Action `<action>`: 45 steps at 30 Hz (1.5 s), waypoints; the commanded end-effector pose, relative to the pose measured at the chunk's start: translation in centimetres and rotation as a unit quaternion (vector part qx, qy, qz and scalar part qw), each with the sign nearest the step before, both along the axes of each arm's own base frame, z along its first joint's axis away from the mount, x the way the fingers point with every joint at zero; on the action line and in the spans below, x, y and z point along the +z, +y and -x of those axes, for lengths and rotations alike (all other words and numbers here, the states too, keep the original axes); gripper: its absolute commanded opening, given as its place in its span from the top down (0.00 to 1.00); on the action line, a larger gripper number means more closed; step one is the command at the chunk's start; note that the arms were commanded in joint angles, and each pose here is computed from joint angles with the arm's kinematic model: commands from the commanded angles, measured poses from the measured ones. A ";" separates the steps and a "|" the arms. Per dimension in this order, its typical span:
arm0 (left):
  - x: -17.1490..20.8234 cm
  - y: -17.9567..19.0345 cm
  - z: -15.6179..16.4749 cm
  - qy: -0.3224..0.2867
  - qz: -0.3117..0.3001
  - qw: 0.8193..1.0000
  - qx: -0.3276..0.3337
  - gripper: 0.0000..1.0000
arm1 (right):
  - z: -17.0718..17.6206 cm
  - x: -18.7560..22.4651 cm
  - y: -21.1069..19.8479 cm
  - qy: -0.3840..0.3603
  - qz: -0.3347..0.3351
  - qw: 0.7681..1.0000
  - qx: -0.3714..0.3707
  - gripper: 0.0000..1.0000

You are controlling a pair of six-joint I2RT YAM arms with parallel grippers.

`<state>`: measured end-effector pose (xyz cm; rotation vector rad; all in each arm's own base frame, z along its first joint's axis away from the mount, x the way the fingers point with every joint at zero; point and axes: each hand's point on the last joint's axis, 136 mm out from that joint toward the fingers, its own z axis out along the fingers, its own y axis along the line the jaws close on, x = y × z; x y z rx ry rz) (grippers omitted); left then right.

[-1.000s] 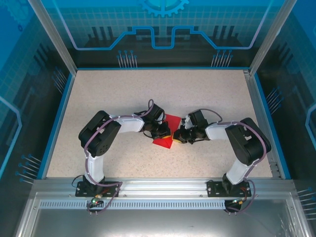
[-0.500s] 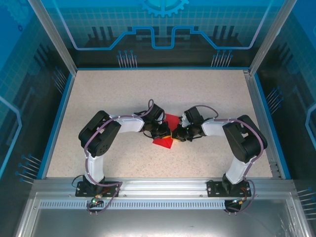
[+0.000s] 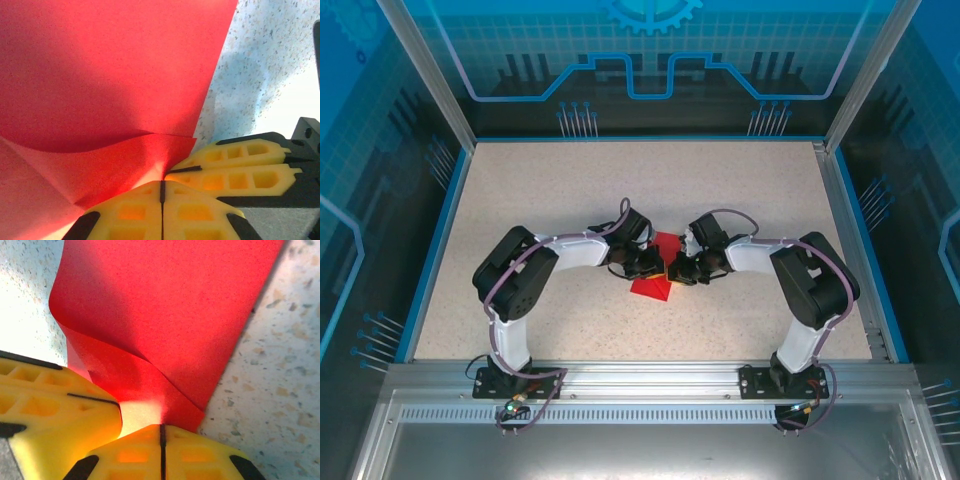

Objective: Fold a paper plane with a square sheet of paper (pick it up from the middle)
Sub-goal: Fold the triangle a second time at the center of the table.

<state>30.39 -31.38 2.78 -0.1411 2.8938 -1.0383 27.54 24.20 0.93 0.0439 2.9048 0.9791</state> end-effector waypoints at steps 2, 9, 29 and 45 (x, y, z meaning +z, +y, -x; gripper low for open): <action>-0.5 1.2 0.5 0.002 -0.014 1.000 -0.011 0.94 | 2.5 -3.8 -3.0 0.048 0.092 0.995 -0.004 0.92; -1.8 2.1 0.6 0.012 -0.033 0.999 -0.016 0.94 | 2.4 -3.6 -2.9 0.045 0.090 0.995 -0.004 0.92; -5.5 3.9 1.4 0.040 -0.072 0.996 -0.016 0.94 | -0.1 2.9 -1.1 -0.046 0.036 0.998 -0.009 0.86; -6.6 4.0 1.8 0.053 -0.069 0.996 -0.016 0.94 | 2.5 2.7 3.8 -0.029 -0.003 0.999 0.042 0.89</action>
